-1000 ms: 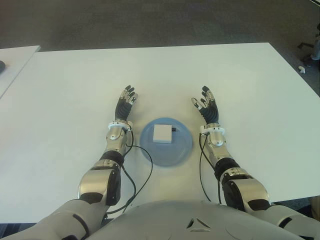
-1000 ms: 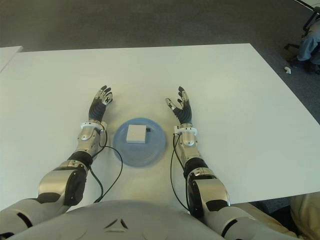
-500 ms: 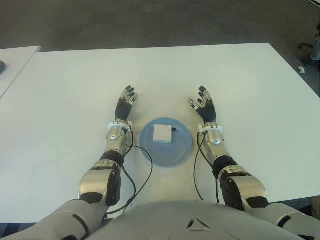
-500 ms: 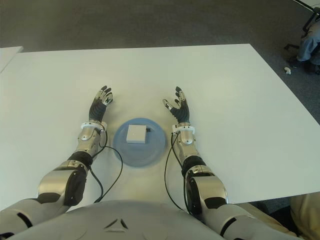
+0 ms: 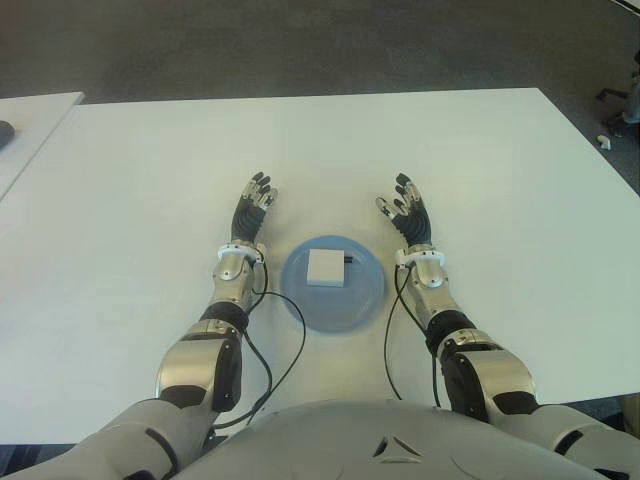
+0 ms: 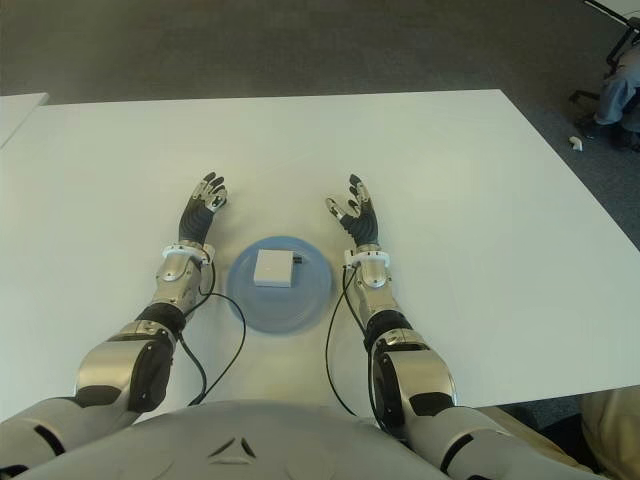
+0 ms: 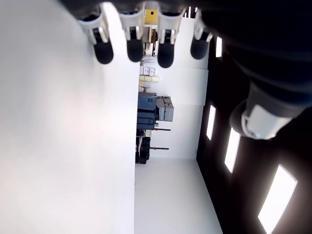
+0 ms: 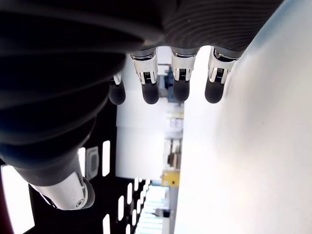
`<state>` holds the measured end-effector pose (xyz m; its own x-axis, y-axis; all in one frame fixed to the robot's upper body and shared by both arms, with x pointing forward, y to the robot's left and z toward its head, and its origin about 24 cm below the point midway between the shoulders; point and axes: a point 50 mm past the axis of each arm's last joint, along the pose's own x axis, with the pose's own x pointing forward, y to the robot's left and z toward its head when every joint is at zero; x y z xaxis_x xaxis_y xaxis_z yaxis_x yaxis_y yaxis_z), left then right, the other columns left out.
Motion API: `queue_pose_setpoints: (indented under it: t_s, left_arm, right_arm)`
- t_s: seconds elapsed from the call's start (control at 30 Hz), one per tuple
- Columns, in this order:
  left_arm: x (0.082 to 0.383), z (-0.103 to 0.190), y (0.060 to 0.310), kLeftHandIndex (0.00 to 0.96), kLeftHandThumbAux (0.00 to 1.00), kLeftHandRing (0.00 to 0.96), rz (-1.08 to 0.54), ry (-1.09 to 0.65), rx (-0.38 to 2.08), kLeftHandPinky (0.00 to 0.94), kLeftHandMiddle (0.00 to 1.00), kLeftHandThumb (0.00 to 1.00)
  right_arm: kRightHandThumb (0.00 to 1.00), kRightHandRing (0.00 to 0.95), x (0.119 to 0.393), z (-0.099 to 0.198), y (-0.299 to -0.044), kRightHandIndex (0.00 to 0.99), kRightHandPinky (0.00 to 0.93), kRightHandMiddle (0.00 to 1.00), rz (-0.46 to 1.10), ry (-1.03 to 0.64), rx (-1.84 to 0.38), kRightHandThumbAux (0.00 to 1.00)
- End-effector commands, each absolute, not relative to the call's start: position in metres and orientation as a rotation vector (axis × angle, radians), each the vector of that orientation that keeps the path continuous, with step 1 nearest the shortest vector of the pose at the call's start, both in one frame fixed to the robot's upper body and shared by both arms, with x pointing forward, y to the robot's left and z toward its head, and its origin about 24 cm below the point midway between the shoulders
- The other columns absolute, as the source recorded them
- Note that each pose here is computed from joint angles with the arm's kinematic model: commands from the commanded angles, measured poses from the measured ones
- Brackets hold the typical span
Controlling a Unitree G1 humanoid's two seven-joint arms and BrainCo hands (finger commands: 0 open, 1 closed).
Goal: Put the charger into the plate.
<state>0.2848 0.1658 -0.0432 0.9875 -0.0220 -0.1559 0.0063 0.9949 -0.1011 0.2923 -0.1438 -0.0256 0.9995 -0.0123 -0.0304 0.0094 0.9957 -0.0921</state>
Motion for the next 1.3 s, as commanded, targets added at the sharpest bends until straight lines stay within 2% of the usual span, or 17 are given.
queue_pose_setpoints:
  t_s: [0.03, 0.33, 0.63, 1.07, 1.3]
  left_arm:
    - [0.2307, -0.1022, 0.1627, 0.088, 0.539, 0.091, -0.005, 0.520, -0.145, 0.078, 0.115, 0.000]
    - [0.2298, -0.1026, 0.1626, 0.084, 0.540, 0.088, -0.012, 0.520, -0.142, 0.085, 0.110, 0.000]
    - [0.2307, -0.1022, 0.1629, 0.083, 0.543, 0.094, -0.017, 0.522, -0.139, 0.090, 0.112, 0.000]
    - [0.2307, -0.1015, 0.1639, 0.092, 0.546, 0.094, -0.014, 0.512, -0.123, 0.080, 0.114, 0.000]
    - [0.2304, -0.1022, 0.1645, 0.088, 0.540, 0.096, -0.008, 0.519, -0.138, 0.089, 0.117, 0.000]
  right_arm:
    - [0.050, 0.002, 0.2364, -0.0975, -0.1555, 0.012, 0.008, 0.005, -0.027, 0.494, -0.089, 0.637]
    - [0.083, 0.000, 0.2340, -0.1063, -0.1565, 0.000, 0.000, 0.000, -0.016, 0.625, -0.048, 0.552]
    - [0.117, 0.000, 0.2366, -0.1043, -0.1594, 0.000, 0.000, 0.000, -0.028, 0.617, -0.050, 0.473]
    - [0.132, 0.000, 0.2366, -0.1025, -0.1575, 0.000, 0.038, 0.000, -0.072, 0.582, -0.041, 0.449]
    - [0.133, 0.000, 0.2389, -0.0994, -0.1584, 0.000, 0.021, 0.000, -0.086, 0.554, -0.035, 0.454]
